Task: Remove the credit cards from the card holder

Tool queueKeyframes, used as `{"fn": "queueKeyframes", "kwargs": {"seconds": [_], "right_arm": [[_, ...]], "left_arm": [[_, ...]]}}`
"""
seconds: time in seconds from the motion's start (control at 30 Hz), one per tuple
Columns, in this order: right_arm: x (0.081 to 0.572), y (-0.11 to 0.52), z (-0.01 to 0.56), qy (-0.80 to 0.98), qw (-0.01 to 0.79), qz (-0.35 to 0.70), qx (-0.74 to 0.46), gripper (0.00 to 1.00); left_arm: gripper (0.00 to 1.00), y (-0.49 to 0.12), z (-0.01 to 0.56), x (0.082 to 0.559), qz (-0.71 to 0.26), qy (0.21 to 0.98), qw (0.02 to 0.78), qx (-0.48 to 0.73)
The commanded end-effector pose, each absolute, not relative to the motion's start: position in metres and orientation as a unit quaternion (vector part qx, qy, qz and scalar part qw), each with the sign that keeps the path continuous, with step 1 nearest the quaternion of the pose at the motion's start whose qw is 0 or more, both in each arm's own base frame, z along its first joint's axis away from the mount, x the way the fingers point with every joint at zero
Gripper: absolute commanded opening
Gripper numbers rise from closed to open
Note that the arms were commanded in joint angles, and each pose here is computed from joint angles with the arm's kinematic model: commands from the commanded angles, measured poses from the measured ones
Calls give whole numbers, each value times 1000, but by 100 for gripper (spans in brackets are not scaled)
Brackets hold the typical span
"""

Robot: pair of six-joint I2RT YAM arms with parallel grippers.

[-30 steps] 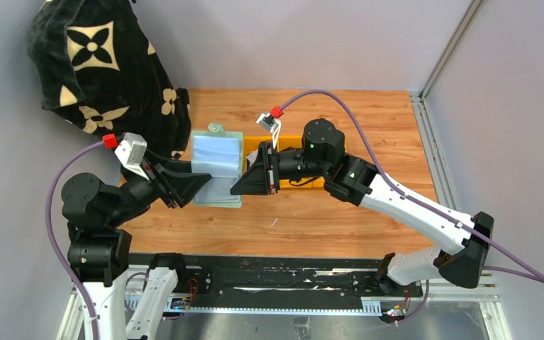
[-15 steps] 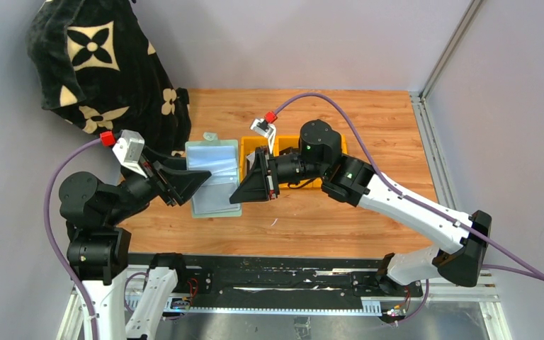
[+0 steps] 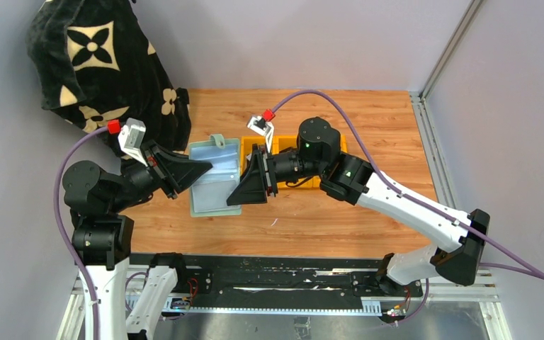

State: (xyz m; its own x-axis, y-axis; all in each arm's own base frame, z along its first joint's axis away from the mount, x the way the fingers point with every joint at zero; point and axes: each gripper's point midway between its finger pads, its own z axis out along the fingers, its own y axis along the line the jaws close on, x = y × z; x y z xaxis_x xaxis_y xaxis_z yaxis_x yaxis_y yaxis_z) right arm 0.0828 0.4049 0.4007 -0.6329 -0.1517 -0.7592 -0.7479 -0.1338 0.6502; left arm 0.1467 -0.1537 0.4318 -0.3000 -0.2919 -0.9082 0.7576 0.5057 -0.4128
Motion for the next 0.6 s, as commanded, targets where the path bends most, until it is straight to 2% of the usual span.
{"fn": "queueKeyframes", "kwargs": {"seconds": [0.0, 0.13, 0.27, 0.33, 0.47, 0.57], "right_arm": [[84, 410, 437, 580, 268, 674, -371, 51], [97, 412, 442, 578, 286, 673, -363, 51], [107, 413, 445, 575, 298, 675, -353, 38], [109, 413, 445, 575, 297, 677, -351, 37], [112, 406, 449, 573, 310, 675, -347, 48], [121, 399, 449, 576, 351, 654, -343, 59]], "left_arm": [[6, -163, 436, 129, -511, 650, 530, 188], [3, -166, 438, 121, -529, 649, 514, 185], [3, -170, 442, 112, -558, 645, 490, 180], [2, -171, 443, 107, -562, 644, 486, 183], [0, -172, 448, 99, -568, 639, 484, 185], [0, -172, 451, 94, -573, 634, 485, 185]]}}
